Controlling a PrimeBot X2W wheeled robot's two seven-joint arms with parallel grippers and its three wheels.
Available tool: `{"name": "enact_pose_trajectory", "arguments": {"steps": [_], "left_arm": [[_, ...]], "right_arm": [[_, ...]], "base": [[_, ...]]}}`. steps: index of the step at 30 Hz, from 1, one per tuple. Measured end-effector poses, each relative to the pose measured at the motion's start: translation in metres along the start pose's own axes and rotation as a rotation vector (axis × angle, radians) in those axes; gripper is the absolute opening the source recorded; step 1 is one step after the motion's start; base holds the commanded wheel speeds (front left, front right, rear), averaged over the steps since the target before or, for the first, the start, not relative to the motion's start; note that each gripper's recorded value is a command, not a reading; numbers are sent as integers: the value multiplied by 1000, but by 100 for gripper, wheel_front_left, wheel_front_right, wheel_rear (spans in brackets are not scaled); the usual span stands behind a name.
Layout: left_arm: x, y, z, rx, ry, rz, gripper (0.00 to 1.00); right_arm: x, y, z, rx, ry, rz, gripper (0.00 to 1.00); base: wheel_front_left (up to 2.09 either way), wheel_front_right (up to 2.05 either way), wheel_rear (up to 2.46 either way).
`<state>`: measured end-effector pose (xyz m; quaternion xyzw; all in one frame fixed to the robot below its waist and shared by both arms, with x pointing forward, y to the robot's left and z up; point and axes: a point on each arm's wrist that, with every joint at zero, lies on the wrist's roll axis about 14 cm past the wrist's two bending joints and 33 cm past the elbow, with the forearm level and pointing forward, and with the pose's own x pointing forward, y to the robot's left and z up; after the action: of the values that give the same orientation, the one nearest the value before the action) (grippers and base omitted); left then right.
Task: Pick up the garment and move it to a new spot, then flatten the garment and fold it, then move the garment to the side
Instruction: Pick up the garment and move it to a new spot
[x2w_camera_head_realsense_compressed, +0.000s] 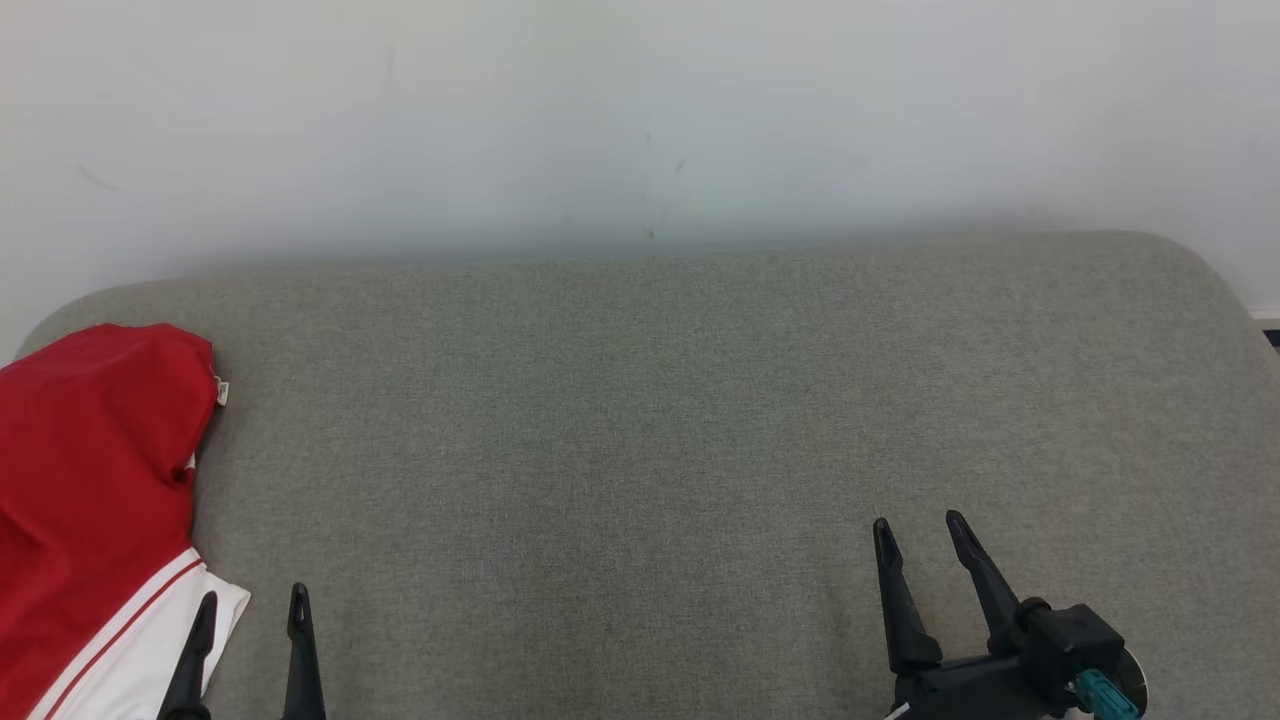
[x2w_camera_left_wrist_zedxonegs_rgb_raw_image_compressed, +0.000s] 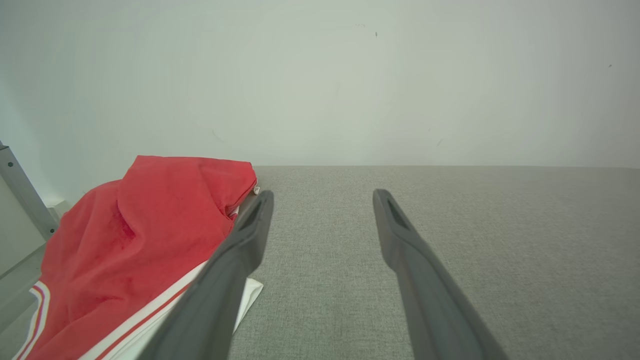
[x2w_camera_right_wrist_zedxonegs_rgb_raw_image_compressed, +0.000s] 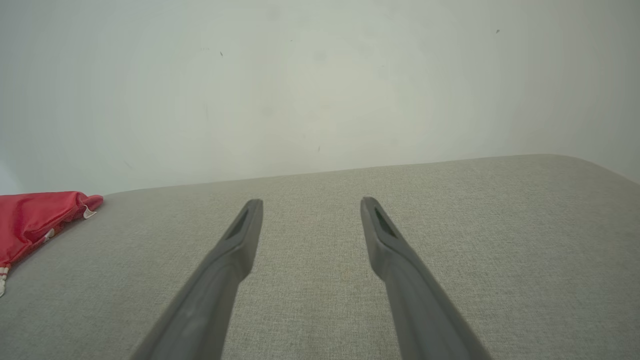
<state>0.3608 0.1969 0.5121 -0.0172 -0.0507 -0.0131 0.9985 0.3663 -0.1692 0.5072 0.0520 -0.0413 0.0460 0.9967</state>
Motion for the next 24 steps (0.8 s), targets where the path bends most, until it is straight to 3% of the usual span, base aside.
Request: {"name": "enact_pose_trajectory", "arguments": {"steps": [14,24], "left_arm": [[-10,16,-1,-3,4,53,100],[-45,62,-2,10,17,204,100]], "right_arm": [[7,14,-5,4,13,45,100],[20,55,-17,19,47,166,100]], "base": [[0,0,0],[0,0,0]]}}
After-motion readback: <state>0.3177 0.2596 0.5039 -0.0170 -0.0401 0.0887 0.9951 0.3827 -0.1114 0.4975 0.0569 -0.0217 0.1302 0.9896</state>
